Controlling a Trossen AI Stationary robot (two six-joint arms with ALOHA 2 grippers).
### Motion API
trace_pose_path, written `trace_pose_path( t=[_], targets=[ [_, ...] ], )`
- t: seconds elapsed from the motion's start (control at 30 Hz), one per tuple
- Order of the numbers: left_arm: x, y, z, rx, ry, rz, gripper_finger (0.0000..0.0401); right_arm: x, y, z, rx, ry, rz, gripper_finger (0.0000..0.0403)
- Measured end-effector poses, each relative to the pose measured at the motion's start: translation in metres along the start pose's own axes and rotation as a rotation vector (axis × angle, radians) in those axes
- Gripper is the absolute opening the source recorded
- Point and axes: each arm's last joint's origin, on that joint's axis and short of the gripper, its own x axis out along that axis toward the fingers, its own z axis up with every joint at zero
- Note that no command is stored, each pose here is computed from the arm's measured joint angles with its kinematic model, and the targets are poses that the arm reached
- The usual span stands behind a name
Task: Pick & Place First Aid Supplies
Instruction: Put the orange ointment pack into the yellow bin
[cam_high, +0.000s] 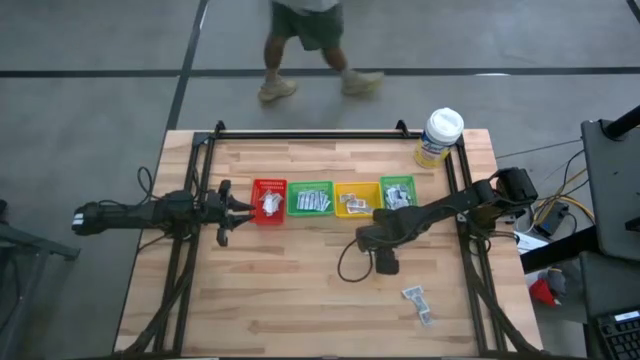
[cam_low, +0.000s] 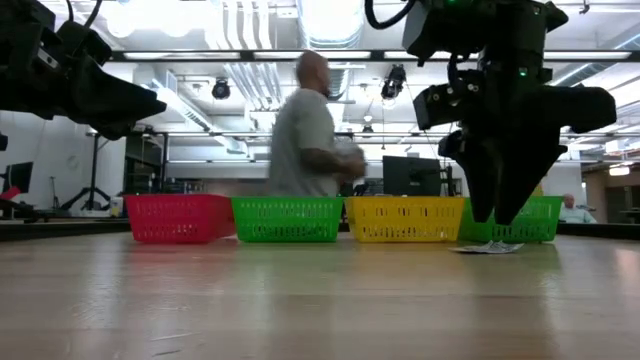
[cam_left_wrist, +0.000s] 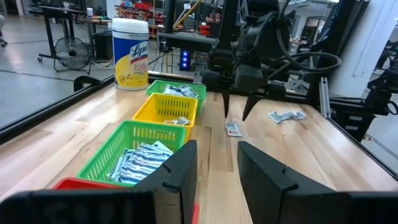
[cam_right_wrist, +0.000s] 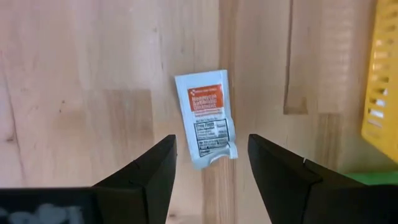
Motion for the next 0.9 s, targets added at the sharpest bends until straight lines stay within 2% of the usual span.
trace_pose_path(
  t=[0.27,0.57,0.9],
  targets=[
    [0.000,0.000,0.000,0.001,0.002,0.000,0.0113,0.006,-0.001,-0.003,-0.069,0.006,-0.001,0.0199],
    [0.000,0.000,0.000,0.001,0.003,0.000,0.0113,0.018,0.001,-0.010,-0.086,-0.016,0.013,0.0199],
    [0.001,0.000,-0.001,0.003,0.012,0.002,0.0113,0.044,0.003,-0.006,-0.116,0.058,0.001,0.0199]
  ],
)
